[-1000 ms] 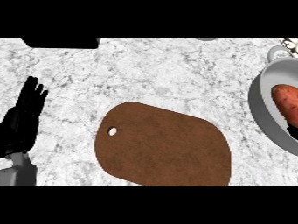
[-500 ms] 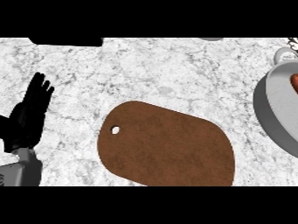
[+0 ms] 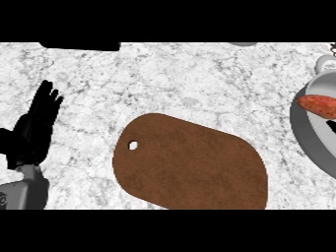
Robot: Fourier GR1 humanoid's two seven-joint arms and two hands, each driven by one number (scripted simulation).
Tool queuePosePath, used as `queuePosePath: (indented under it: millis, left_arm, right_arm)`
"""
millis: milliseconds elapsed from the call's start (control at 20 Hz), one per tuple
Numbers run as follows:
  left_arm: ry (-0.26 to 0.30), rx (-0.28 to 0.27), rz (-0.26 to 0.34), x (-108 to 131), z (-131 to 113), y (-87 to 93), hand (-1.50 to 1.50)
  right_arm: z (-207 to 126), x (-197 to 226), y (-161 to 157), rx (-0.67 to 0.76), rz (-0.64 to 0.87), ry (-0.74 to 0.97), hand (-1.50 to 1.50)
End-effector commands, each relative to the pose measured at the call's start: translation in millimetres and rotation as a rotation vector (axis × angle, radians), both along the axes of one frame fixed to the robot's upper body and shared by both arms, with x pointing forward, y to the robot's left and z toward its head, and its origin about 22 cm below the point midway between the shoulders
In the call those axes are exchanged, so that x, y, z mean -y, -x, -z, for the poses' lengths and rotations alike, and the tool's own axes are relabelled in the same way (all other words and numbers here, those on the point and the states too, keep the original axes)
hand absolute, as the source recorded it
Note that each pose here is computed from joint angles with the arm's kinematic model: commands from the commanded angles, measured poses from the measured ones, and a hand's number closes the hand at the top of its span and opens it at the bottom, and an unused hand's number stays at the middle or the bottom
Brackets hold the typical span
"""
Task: Pick the sweet potato from the cutting board and place it in the pot
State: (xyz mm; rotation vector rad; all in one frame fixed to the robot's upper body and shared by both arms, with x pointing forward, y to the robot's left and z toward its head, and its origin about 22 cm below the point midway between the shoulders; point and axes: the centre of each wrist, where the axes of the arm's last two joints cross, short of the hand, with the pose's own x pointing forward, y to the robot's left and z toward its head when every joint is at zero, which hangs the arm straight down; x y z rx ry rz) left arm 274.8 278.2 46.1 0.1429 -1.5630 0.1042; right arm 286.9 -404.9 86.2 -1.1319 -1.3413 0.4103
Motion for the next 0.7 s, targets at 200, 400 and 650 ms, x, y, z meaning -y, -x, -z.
queuePosePath:
  millis: [200, 400, 650]
  left_arm:
    - [-0.056, 0.056, 0.018, 5, -26, -10.9, 0.0]
    - [-0.043, 0.052, -0.003, 0, -17, -5.5, 0.0]
    - [-0.051, 0.052, -0.019, -9, -30, -8.8, 0.0]
  right_arm:
    - [4, -1, -29, 0.144, -0.161, -0.344, -1.5]
    - [4, 23, -20, 0.285, -0.173, -0.49, -1.5]
    - [16, 59, -5, 0.343, -0.131, -0.599, -1.5]
